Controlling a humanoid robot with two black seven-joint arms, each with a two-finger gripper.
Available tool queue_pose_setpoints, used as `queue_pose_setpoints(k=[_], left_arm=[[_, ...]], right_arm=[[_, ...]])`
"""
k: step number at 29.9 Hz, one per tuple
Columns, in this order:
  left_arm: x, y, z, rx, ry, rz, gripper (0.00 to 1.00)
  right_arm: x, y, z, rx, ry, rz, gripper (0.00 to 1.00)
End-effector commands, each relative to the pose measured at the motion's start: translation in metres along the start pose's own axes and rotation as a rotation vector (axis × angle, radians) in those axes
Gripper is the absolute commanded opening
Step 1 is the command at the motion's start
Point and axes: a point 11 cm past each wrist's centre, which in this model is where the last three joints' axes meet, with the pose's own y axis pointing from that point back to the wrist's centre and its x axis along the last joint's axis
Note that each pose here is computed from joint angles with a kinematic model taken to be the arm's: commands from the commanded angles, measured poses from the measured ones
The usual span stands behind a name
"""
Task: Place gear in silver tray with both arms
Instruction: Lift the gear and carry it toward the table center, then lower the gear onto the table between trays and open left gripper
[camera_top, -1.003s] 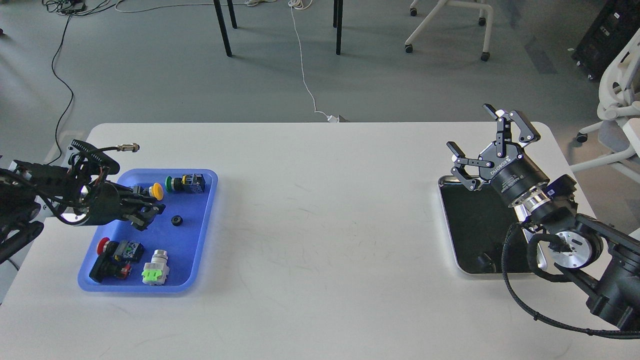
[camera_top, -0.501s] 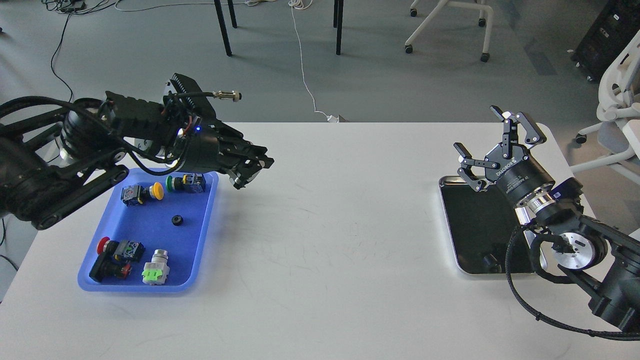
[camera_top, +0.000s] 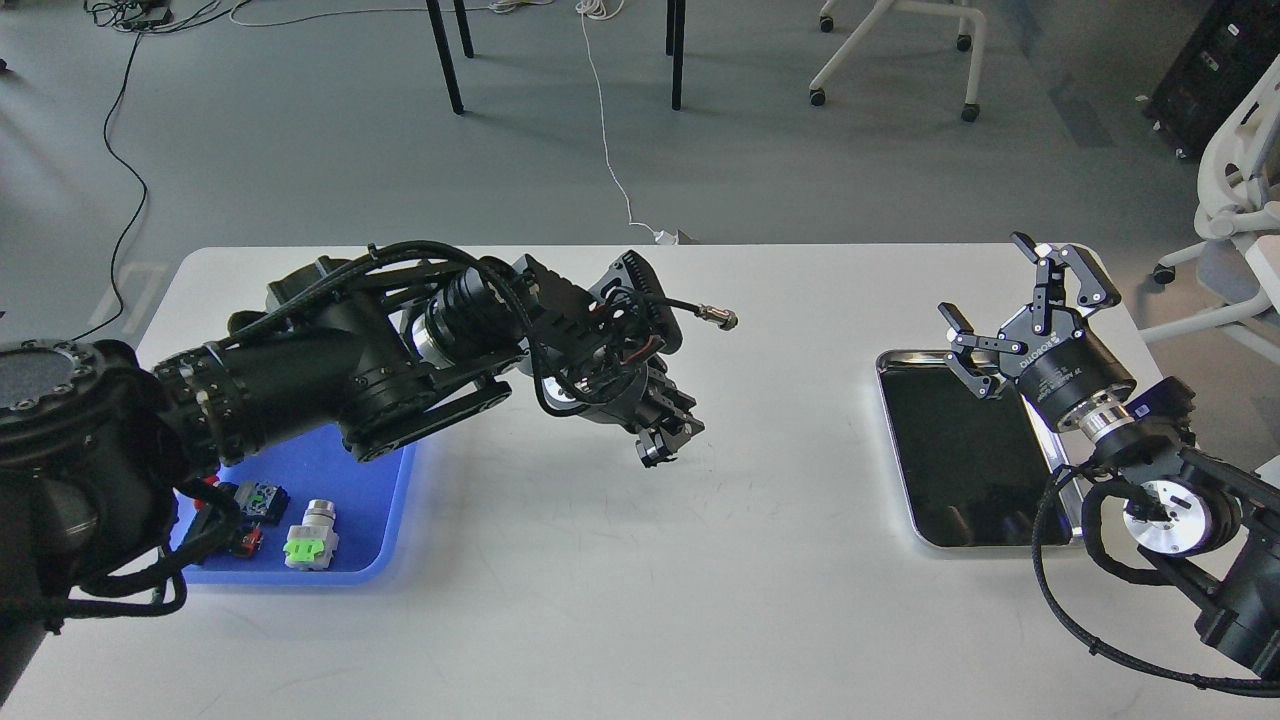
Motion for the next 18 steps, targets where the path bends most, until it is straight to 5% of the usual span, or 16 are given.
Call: queue_pose_setpoints(k=[1, 18], left_arm=[[0.000, -0.017, 0.016, -0.034, -0.019, -0.025, 0.21], [-0.013, -0.032, 0.028, -0.056, -0.019, -0.067, 0.23]], right_arm=[[0.003, 0.001, 0.000, -0.001, 0.004, 0.007, 0.99], [0.004, 0.002, 0.000, -0.002, 0.005, 0.011, 0.99]])
